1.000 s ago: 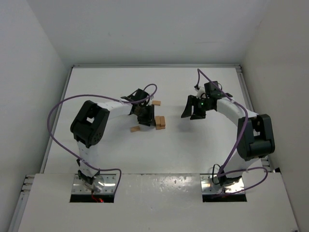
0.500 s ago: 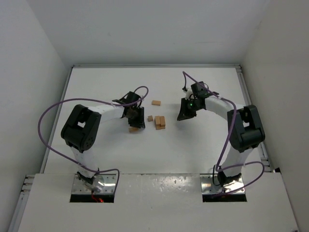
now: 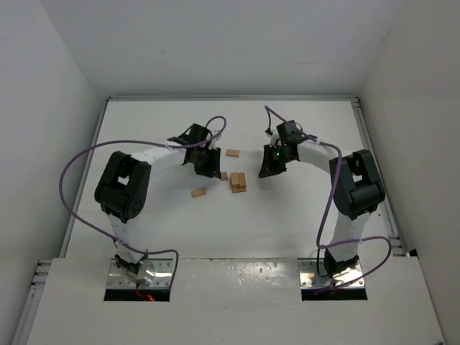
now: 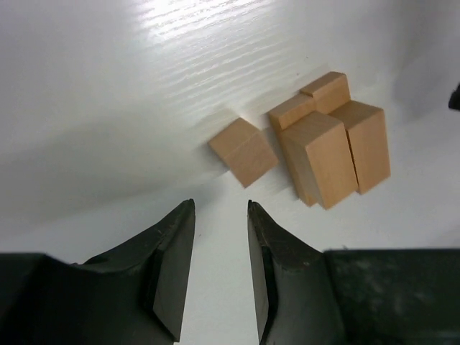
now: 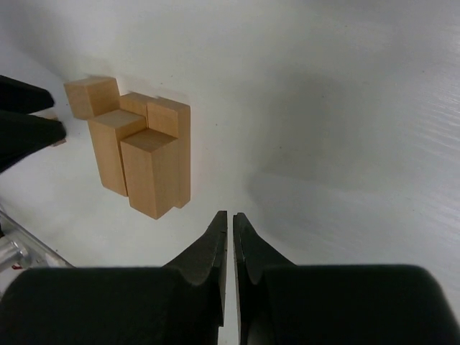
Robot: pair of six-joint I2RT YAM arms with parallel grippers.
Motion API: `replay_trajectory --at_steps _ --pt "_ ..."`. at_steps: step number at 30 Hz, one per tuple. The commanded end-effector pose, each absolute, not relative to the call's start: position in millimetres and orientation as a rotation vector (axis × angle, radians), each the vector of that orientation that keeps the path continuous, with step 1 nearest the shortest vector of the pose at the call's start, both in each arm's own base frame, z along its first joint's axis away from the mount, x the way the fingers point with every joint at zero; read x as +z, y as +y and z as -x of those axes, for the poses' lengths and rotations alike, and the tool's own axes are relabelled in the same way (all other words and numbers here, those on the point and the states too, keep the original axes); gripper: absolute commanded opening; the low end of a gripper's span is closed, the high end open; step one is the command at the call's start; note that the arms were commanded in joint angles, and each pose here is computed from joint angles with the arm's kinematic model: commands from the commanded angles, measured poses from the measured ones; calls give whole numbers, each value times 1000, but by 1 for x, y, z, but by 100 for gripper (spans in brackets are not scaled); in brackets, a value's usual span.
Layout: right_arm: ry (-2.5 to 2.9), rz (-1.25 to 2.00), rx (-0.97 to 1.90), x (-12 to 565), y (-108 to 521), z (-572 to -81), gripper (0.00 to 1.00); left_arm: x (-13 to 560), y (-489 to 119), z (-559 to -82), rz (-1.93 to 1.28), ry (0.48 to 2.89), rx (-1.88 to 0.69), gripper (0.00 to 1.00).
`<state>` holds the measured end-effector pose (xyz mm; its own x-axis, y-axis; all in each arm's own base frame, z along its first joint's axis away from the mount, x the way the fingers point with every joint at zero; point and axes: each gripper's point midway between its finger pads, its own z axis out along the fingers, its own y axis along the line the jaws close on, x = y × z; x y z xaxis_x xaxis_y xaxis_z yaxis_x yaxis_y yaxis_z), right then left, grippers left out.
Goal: Build the wood block tower
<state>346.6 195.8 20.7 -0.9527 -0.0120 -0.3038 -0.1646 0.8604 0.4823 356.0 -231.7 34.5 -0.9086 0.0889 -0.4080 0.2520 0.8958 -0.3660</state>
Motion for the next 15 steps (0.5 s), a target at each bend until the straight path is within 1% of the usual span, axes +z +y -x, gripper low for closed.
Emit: replay_trajectory --at_steps 1,3,4,5,6,7,8,12,15 --pt "2629 209 757 52 195 -360 7 109 -222 -380 -409 2430 -667 41" --pt "2602 264 801 62 190 -357 7 126 -219 -391 -531 2332 -629 44" --pt "2598 277 805 65 188 -356 7 132 -212 -394 -561 2332 -587 44" --pt "2598 272 806 66 182 -356 7 125 -211 -401 -643 2328 -553 43" --pt "2568 329 822 71 182 -356 7 137 -214 -413 -679 2288 -564 40" --pt "2565 343 823 73 179 -354 7 136 -218 -413 -720 2279 -618 33" --pt "2566 347 826 73 177 -352 7 135 -222 -417 -778 2244 -626 30" --pt "2541 378 832 73 177 -348 8 129 -234 -425 -864 2164 -645 30" --pt "2553 353 830 69 179 -349 8 133 -248 -425 -941 2102 -699 32"
